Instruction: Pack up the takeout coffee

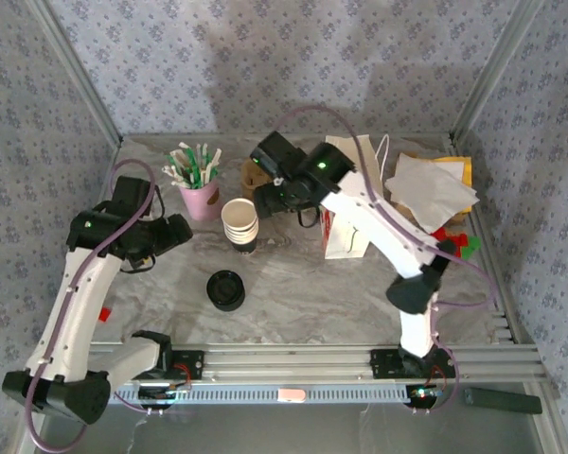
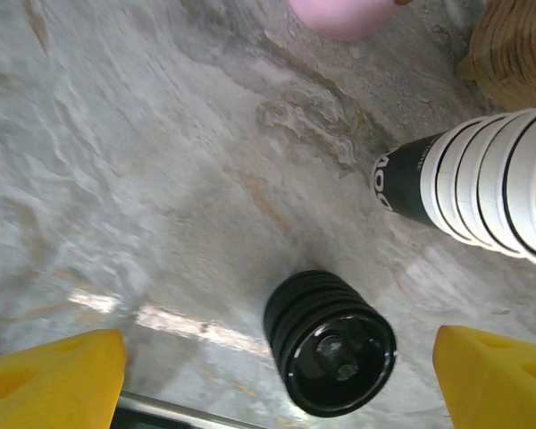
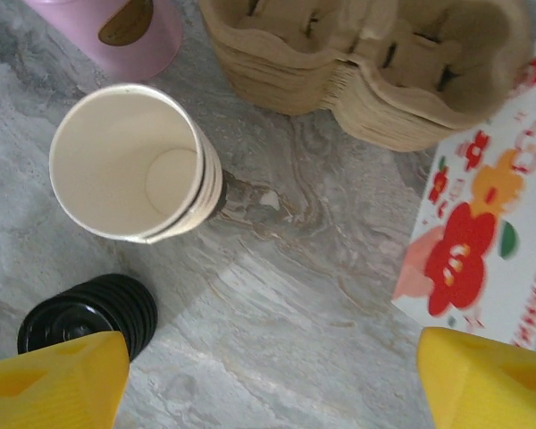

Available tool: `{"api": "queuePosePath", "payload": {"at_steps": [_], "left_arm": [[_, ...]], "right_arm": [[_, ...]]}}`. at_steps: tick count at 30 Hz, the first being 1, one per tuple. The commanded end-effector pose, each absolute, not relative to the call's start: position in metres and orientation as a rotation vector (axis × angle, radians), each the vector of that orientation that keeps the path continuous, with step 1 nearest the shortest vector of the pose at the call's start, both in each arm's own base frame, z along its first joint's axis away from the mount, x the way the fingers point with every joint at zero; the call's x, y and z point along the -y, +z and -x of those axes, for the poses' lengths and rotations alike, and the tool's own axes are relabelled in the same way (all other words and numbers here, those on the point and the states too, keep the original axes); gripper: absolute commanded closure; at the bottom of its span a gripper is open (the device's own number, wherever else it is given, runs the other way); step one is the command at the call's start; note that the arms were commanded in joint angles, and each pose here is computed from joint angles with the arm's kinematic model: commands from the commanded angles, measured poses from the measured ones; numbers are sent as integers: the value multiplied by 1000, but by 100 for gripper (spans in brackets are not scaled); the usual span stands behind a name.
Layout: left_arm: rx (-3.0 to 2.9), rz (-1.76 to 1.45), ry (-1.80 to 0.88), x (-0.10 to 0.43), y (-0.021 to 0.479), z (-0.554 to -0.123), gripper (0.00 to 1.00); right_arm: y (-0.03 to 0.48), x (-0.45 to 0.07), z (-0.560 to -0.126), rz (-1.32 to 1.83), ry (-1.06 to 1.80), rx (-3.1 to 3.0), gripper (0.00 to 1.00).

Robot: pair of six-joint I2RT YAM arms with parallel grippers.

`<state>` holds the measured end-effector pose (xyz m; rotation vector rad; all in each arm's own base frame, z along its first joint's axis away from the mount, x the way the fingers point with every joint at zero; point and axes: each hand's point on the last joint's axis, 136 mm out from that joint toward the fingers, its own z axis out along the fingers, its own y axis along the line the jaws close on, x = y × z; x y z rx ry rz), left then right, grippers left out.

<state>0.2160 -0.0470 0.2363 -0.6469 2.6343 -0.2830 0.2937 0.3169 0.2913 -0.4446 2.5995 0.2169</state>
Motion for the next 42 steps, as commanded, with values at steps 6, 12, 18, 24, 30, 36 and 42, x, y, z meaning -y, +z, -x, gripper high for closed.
{"api": "queuePosePath", "payload": {"at_steps": [6, 12, 18, 24, 30, 36, 42], "left_arm": [[-2502, 716, -565, 63, 236, -237, 10], [-2469, 687, -554, 59, 225, -229, 9], [-2452, 646, -553, 58, 219, -221, 8], [-2455, 622, -588, 64, 219, -222, 8], [-2457, 612, -610, 69, 220, -228, 7], [-2442, 620, -588, 64, 227, -223, 6], [-2426, 654, -585, 62, 230, -221, 6]], "right_arm": [[247, -357, -330, 247, 335, -2715, 25], [208, -365, -355, 176, 262, -2751, 40], [191, -371, -368, 168, 217, -2746, 54], [197, -368, -371, 202, 162, -2699, 67], [202, -369, -365, 245, 143, -2687, 70], [211, -372, -362, 307, 153, -2660, 74], [218, -371, -356, 369, 143, -2644, 74]]}}
